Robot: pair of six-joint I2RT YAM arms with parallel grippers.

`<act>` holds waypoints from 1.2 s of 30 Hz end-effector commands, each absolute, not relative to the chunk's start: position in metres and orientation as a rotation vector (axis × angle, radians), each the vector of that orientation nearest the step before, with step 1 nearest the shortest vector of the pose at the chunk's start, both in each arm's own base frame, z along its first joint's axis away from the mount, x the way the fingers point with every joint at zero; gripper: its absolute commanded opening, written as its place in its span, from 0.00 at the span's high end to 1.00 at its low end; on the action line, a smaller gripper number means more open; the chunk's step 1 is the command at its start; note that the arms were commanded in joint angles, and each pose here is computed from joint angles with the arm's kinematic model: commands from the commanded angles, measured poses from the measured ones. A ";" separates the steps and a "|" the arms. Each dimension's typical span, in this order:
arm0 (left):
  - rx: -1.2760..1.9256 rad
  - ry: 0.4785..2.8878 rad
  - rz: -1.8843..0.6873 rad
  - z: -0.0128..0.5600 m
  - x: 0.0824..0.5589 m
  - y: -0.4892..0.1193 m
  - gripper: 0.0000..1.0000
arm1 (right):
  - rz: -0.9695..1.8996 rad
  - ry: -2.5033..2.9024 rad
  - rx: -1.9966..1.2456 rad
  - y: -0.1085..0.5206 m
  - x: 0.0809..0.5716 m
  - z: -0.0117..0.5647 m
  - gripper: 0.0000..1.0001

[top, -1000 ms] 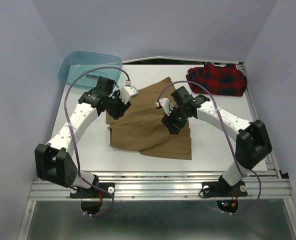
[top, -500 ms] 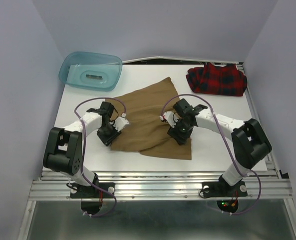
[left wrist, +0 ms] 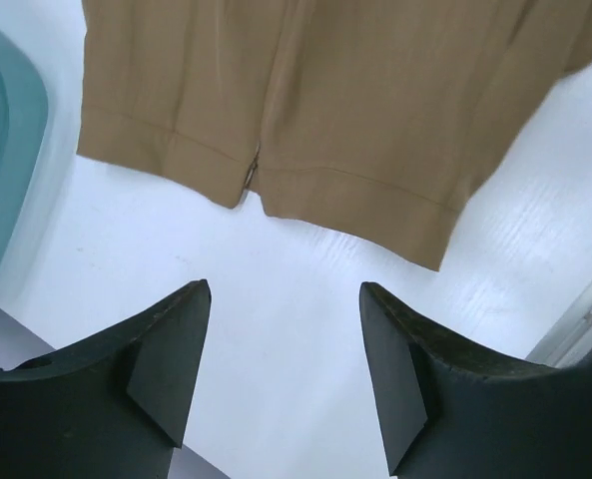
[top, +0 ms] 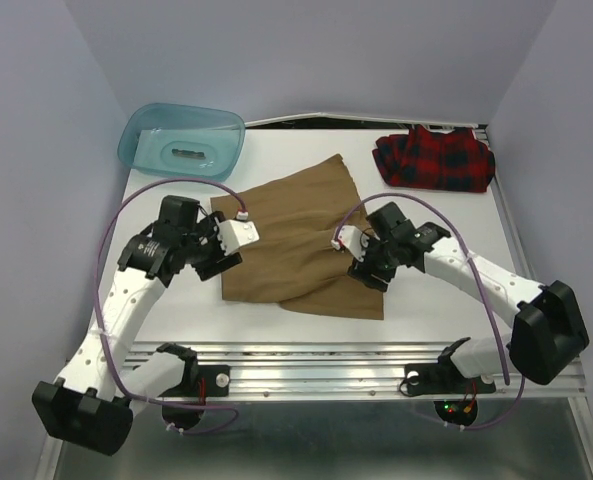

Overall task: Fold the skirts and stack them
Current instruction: Flatten the skirt out, then fold the skirt

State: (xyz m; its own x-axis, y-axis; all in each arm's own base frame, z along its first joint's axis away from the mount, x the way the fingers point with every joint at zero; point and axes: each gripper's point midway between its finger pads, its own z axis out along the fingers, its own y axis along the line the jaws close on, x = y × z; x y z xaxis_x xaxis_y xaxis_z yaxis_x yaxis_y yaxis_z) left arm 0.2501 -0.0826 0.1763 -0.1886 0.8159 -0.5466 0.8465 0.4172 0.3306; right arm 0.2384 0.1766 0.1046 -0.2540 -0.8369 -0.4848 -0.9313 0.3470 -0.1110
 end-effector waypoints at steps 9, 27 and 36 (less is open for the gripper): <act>1.675 1.948 -0.053 0.109 0.203 -0.113 0.21 | 0.058 2.076 -1.655 0.166 0.249 0.039 0.21; 1.868 1.909 0.103 0.037 0.200 -0.109 0.55 | 0.034 2.071 -1.668 0.168 0.246 0.043 0.90; 1.750 1.847 0.108 0.090 0.204 -0.112 1.00 | 0.066 2.087 -1.722 0.157 0.226 0.073 0.99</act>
State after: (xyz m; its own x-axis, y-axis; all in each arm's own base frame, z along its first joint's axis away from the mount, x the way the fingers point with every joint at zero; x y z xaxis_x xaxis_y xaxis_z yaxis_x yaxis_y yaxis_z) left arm 0.1970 -0.1061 0.0513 0.0209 0.9538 -0.2998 0.9182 0.1004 0.3832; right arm 0.2285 0.1534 0.0389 -0.1650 -0.9291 -0.3310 -0.9424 0.2475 -0.2250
